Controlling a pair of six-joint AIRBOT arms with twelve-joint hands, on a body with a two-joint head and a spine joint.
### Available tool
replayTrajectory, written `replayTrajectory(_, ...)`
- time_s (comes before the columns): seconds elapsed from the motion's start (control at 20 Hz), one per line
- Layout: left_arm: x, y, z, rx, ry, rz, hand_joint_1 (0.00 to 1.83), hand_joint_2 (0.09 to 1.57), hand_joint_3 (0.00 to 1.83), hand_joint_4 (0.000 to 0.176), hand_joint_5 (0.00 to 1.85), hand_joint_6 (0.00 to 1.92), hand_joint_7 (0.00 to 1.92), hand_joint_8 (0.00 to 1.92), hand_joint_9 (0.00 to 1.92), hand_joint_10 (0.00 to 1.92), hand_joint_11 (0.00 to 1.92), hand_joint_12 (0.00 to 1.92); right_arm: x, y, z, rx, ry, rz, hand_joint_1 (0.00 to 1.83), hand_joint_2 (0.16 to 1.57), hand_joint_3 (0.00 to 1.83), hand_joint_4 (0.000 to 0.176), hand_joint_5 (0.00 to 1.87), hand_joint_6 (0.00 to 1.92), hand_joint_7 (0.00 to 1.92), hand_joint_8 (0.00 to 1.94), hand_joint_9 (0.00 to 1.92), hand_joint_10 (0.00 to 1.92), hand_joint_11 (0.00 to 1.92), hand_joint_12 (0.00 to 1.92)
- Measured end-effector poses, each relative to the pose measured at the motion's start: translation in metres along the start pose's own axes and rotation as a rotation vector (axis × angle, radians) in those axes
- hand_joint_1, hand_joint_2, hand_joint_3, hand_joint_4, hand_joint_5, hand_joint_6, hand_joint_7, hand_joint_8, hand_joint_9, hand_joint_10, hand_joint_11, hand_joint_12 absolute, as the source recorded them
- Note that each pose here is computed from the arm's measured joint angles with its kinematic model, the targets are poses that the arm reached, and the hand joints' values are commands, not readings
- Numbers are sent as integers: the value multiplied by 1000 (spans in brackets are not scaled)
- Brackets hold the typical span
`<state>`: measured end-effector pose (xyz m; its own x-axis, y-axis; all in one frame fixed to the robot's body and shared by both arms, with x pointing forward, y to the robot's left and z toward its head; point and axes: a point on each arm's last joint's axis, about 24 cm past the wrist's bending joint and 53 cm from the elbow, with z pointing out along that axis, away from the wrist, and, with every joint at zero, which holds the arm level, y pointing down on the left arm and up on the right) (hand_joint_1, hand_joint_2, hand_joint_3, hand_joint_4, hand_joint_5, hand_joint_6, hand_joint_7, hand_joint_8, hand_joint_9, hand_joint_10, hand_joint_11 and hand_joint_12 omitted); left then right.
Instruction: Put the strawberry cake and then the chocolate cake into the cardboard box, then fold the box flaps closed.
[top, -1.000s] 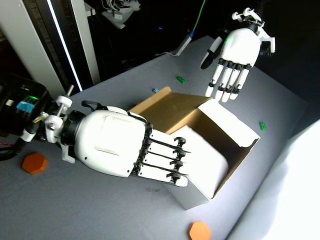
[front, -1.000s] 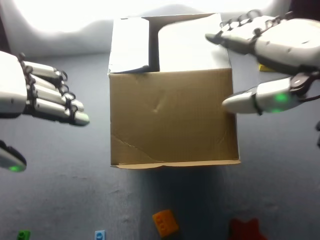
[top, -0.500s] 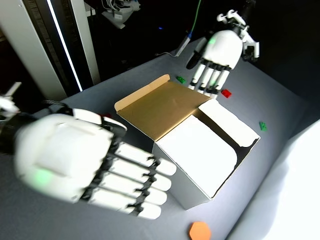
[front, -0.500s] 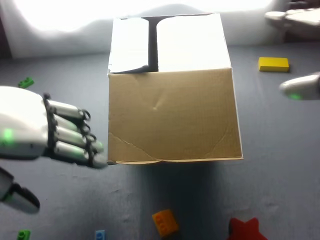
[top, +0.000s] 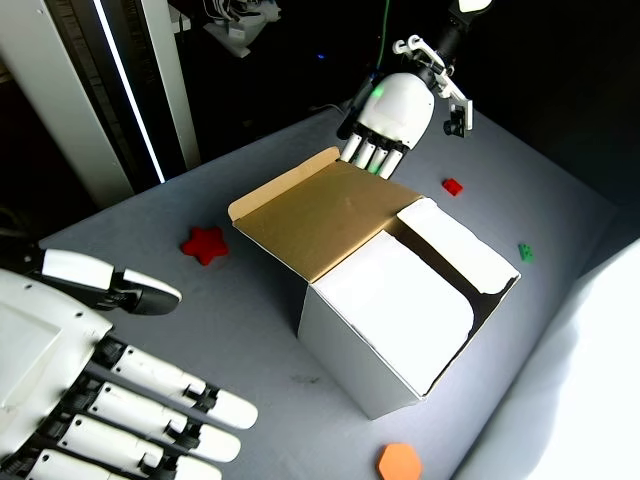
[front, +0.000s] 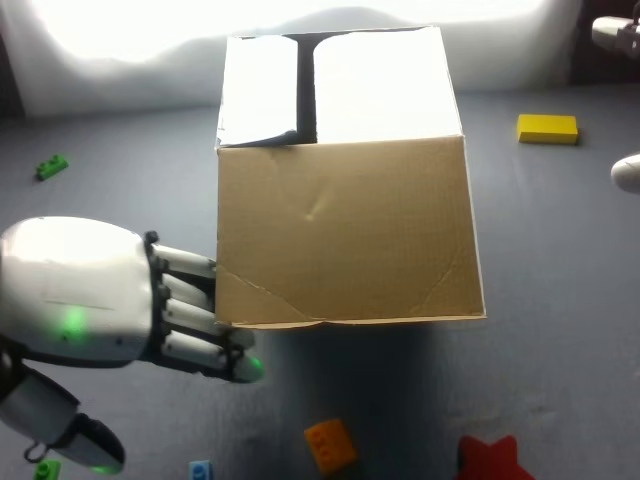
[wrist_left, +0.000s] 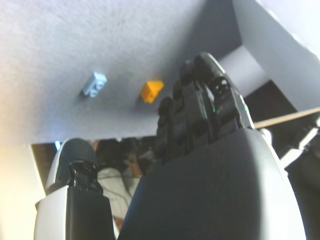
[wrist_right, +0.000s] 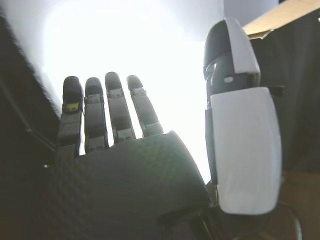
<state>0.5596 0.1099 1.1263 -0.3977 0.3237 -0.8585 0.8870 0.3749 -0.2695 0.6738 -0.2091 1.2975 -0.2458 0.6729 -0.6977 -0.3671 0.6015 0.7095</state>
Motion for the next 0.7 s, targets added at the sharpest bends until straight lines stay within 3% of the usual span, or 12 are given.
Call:
replayTrajectory(0.15, -6, -8, 7, 21, -15, 6, 306, 1151, 5, 58, 130, 0, 188, 0, 294, 0, 0, 1107, 0, -1, 0, 2, 2, 2, 524, 1061, 0, 0, 1, 0, 78, 2, 58, 1, 0, 242)
replayTrajectory(0.3, -25, -8, 4, 24, -61, -11, 349, 1145, 0, 60, 120, 0, 200, 3, 282, 0, 0, 1110, 1, -2, -1, 3, 2, -1, 457, 1073, 3, 0, 0, 0, 39, 0, 20, 0, 0, 174)
replayTrajectory(0.4, -45, -4, -4, 20, -107, -37, 340, 1145, 0, 58, 127, 2, 217, 5, 303, 8, 0, 1140, 1, -2, -1, 3, 1, -1, 443, 1074, 0, 0, 0, 0, 10, 0, 2, 0, 0, 95)
replayTrajectory(0.55, -76, 8, -21, -3, -173, -53, 327, 1150, 2, 58, 137, 5, 212, 1, 314, 9, 0, 1179, 0, -2, -1, 3, -1, 0, 444, 1060, 0, 3, 0, 0, 8, 2, 13, 3, 0, 126)
replayTrajectory(0.6, -84, 12, -26, -12, -183, -52, 319, 1152, 2, 55, 143, 6, 215, 2, 317, 9, 0, 1184, 0, -1, -1, 1, -2, -1, 436, 1056, 0, 0, 0, 0, 17, 3, 27, 8, 0, 215)
replayTrajectory(0.7, -101, 15, -37, -13, -209, -35, 313, 1155, 3, 43, 161, 13, 232, 8, 329, 13, 0, 1185, -1, -1, -1, 0, -4, 0, 438, 1064, 1, 0, 0, 0, 0, 0, 8, 8, 0, 37)
